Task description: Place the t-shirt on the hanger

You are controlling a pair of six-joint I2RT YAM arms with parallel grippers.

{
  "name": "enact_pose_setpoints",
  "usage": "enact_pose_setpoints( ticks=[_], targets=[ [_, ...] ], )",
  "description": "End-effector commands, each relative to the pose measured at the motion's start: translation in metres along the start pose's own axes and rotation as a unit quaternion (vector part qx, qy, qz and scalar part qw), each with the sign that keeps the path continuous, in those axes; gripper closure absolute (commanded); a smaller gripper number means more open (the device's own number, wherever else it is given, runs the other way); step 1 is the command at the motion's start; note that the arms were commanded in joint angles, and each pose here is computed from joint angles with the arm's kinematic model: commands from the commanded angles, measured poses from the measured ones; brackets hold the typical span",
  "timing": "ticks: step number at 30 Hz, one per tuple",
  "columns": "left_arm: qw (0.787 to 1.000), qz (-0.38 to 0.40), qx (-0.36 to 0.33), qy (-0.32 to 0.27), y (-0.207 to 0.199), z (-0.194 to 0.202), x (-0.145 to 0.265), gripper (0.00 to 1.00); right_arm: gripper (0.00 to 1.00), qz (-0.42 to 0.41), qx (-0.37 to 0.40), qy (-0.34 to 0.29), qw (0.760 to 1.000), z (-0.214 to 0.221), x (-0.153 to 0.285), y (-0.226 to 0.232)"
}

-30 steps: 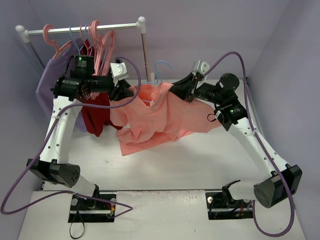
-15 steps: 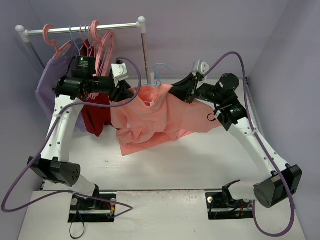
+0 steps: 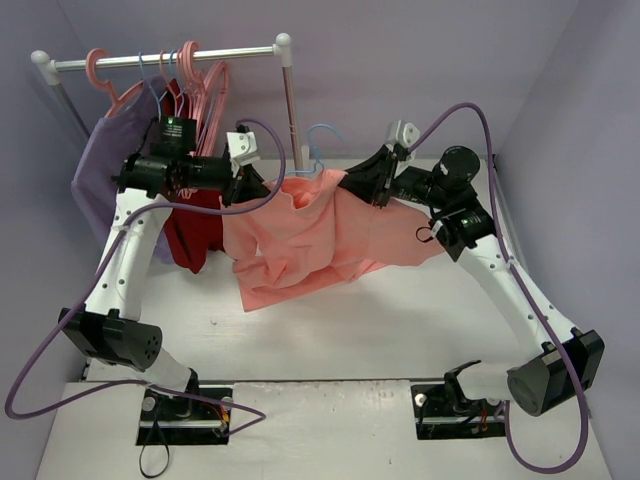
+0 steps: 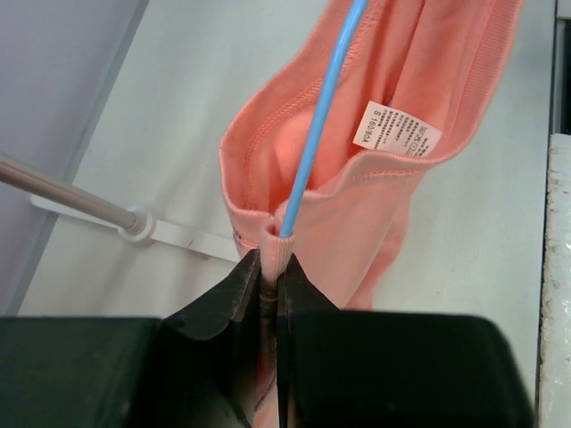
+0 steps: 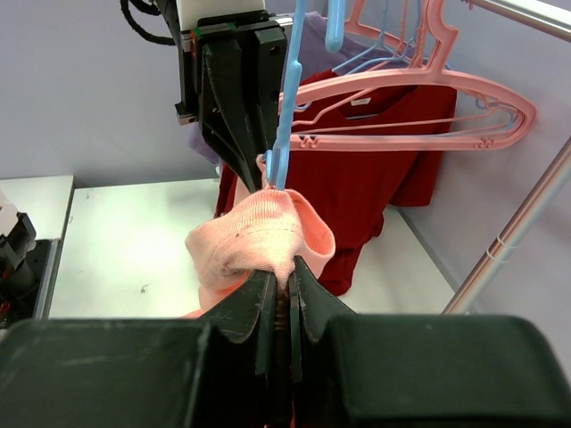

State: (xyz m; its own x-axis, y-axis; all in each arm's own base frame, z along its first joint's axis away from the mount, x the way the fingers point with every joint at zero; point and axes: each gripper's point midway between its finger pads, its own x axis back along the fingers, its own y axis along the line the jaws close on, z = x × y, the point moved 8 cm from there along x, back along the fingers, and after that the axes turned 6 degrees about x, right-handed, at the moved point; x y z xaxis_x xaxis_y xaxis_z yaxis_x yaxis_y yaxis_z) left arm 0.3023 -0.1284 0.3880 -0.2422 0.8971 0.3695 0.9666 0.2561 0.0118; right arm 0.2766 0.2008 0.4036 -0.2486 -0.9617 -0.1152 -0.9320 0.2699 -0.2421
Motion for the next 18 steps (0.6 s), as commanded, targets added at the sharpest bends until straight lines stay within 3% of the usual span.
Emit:
enact_pose_setpoints(
  ticks=[1, 4, 5, 7, 10, 15, 18],
  targets=[
    [0.998, 0.034, -0.023, -0.039, -0.0139, -0.0117, 0.0034, 1.00, 1.00, -0.013, 0.076, -0.066, 0.995, -0.0472, 0.0048, 0.0058],
    [0.998, 0.046, -0.009, -0.040, -0.0161, -0.0067, 0.0006, 0.97, 1.00, -0.014, 0.078, -0.068, 0.995, -0.0488, 0.0054, 0.0065],
    [0.998, 0.046, -0.006, -0.039, -0.0161, -0.0054, 0.0006, 0.83, 1.00, -0.015, 0.078, -0.067, 0.995, -0.0488, 0.0056, 0.0064],
    [0.998, 0.043, -0.006, -0.037, -0.0167, -0.0051, 0.0010, 0.72, 1.00, -0.017, 0.079, -0.068, 0.994, -0.0494, 0.0054, 0.0070],
    [0.999, 0.037, -0.014, -0.037, -0.0170, -0.0072, 0.0031, 0.69, 1.00, -0.018, 0.080, -0.068, 0.994, -0.0499, 0.0059, 0.0075],
    [0.998, 0.036, -0.016, -0.038, -0.0170, -0.0091, 0.0041, 0.68, 1.00, -0.018, 0.067, -0.069, 0.995, -0.0509, 0.0071, 0.0096],
    [0.998, 0.049, -0.008, -0.044, -0.0200, -0.0082, 0.0026, 0.85, 1.00, -0.018, 0.066, -0.069, 0.995, -0.0506, 0.0072, 0.0104]
  ],
)
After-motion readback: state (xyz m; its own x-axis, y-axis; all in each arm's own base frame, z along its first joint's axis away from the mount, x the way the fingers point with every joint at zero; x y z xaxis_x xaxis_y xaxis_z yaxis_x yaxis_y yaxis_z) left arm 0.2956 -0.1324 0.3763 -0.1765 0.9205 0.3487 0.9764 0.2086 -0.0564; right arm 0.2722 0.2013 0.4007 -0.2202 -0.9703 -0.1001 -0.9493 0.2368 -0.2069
